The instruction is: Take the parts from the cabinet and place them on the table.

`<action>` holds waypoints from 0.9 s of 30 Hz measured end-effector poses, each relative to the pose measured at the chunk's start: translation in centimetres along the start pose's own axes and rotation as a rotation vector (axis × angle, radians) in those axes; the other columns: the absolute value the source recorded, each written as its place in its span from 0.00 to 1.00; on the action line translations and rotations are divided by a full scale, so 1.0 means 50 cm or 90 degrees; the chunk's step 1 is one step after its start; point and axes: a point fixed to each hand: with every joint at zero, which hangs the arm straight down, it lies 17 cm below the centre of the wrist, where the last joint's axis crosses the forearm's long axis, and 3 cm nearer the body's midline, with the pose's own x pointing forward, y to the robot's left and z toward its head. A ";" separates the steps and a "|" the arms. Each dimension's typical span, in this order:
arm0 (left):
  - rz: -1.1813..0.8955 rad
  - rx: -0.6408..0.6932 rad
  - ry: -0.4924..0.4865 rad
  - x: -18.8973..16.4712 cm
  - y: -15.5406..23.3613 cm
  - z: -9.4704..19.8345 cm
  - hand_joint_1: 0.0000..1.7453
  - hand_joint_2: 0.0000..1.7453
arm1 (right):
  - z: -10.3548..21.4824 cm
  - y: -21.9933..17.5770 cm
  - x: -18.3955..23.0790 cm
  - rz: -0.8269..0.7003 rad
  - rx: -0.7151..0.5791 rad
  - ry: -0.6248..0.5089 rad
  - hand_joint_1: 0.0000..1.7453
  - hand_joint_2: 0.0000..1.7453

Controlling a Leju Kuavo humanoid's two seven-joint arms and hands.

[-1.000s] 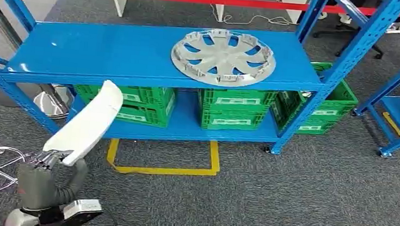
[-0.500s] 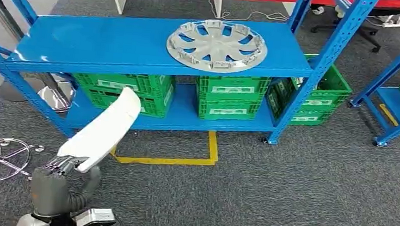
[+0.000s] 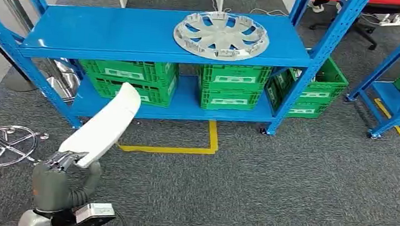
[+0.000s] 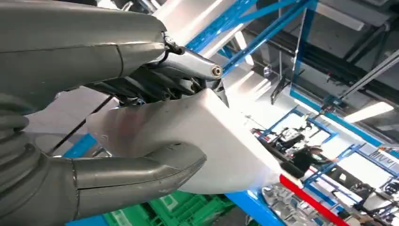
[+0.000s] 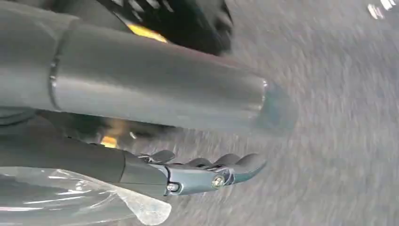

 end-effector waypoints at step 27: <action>0.003 -0.005 0.002 -0.022 -0.001 0.003 1.00 1.00 | 0.085 -0.104 -0.231 0.013 -0.145 0.423 0.00 0.00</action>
